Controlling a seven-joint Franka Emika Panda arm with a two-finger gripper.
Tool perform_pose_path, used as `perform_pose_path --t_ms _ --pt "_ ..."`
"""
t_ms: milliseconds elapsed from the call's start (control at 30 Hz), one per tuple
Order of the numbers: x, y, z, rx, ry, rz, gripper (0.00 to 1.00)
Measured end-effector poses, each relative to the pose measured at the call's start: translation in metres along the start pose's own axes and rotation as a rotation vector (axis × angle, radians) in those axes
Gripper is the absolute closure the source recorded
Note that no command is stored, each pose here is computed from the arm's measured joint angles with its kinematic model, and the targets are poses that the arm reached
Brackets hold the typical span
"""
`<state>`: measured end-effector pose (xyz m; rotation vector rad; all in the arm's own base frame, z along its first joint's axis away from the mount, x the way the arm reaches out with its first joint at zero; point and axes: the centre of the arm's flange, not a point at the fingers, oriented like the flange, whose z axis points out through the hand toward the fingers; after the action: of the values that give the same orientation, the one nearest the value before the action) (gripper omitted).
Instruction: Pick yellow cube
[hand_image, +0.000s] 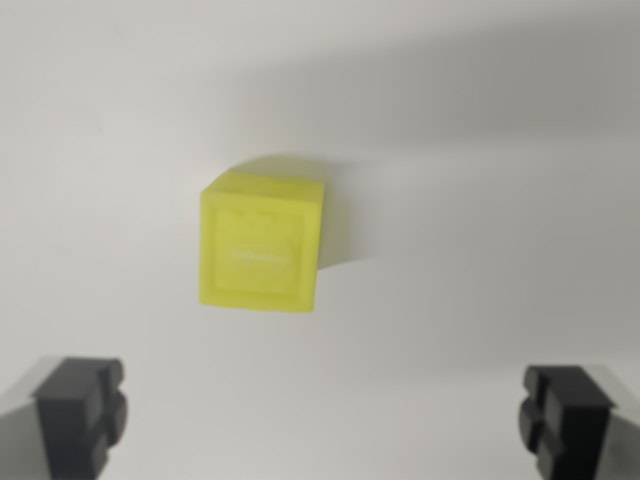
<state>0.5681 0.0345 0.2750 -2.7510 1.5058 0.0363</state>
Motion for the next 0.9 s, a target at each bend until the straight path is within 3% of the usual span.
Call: perform_pose_path --t_ms 900 --pt "-0.014 -0.006 0.045 0.0029 0.0087 0.035 0.00"
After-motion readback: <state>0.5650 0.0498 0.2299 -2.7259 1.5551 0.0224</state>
